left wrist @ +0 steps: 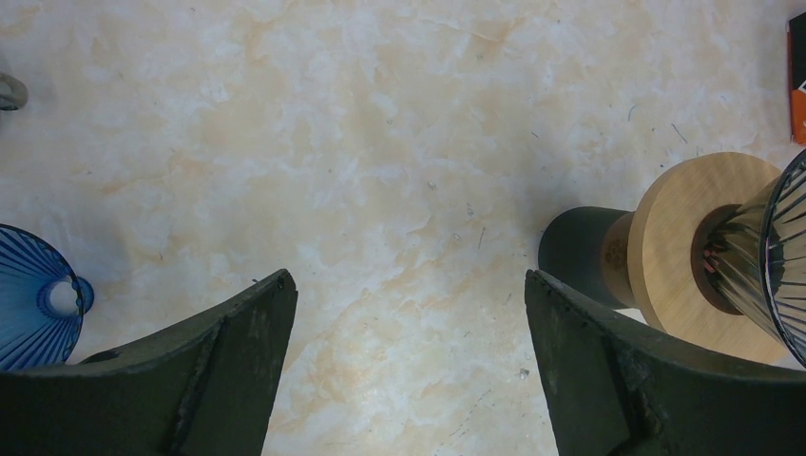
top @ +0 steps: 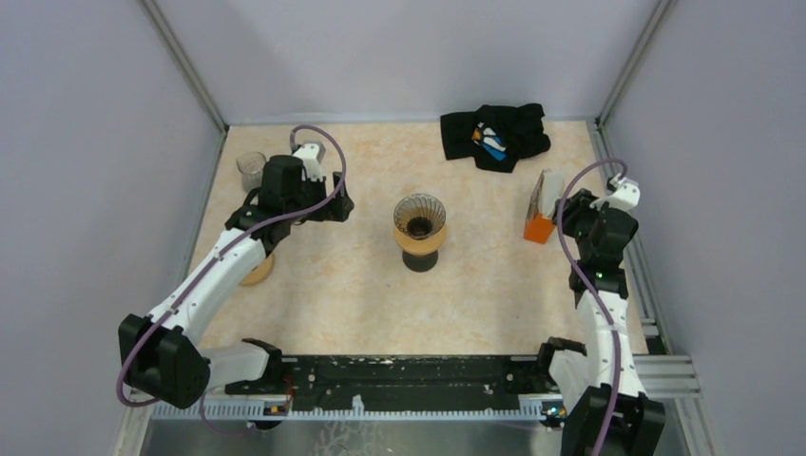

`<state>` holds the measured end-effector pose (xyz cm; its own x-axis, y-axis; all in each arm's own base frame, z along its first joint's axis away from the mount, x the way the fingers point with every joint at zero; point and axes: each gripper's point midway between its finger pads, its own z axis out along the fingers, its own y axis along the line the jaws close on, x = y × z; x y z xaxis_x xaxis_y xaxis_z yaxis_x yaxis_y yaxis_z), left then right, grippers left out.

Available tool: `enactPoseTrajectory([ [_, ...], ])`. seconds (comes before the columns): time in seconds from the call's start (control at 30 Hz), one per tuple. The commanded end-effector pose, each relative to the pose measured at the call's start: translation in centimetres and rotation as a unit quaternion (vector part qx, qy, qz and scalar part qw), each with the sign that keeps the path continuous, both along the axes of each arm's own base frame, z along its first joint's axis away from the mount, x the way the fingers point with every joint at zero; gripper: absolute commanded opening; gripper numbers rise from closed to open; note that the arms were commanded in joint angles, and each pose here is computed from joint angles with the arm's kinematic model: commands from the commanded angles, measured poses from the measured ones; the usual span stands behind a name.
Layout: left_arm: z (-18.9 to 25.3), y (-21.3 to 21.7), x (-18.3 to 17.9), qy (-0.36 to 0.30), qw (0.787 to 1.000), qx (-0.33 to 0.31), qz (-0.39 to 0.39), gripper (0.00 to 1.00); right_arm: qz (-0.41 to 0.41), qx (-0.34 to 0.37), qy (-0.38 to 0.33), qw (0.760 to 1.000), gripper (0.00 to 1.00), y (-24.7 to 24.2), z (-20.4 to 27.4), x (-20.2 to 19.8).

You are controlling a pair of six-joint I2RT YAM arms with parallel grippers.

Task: Place the coffee filter in the dripper
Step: Pick up a coffee filter from the coffee filter holder.

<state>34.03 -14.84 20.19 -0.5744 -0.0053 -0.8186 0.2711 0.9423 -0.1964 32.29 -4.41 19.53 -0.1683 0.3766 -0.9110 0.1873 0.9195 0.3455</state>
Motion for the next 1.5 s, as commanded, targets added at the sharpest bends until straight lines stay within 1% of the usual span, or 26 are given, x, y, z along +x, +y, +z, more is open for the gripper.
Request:
enactPoseTrajectory([
  [0.0, 1.0, 0.0, 0.2, -0.02, 1.0, -0.011, -0.001, 0.94, 0.02, -0.014, -0.051, 0.998, 0.45, 0.2, 2.3, 1.1],
  [0.4, 0.9, -0.1, 0.2, -0.019, 1.0, -0.011, -0.003, 0.94, 0.045, -0.013, -0.04, 0.998, 0.41, 0.7, 1.6, 2.4],
  [0.57, 1.0, -0.1, 0.1, -0.019, 1.0, -0.011, -0.004, 0.94, 0.053, -0.012, -0.036, 0.998, 0.37, 0.8, 1.4, 2.9],
  [0.7, 0.9, -0.2, 0.1, -0.018, 1.0, -0.011, -0.005, 0.94, 0.059, -0.012, -0.035, 0.998, 0.28, 0.9, 1.5, 3.2],
  [0.77, 0.9, -0.1, 0.1, -0.018, 1.0, -0.012, -0.004, 0.94, 0.059, -0.013, -0.037, 0.997, 0.26, 0.9, 1.7, 3.2],
  [0.93, 1.0, -0.2, 0.1, -0.019, 1.0, -0.013, -0.006, 0.94, 0.063, -0.017, -0.041, 0.997, 0.1, 1.0, 2.5, 3.0],
  [1.1, 1.0, -0.2, 0.1, -0.02, 1.0, -0.013, -0.006, 0.94, 0.065, -0.026, -0.044, 0.997, 0.0, 1.1, 3.6, 2.8],
  [1.47, 1.0, -0.2, 0.1, -0.019, 1.0, -0.013, -0.007, 0.94, 0.072, -0.047, -0.047, 0.995, 0.0, 1.2, 6.6, 2.2],
])
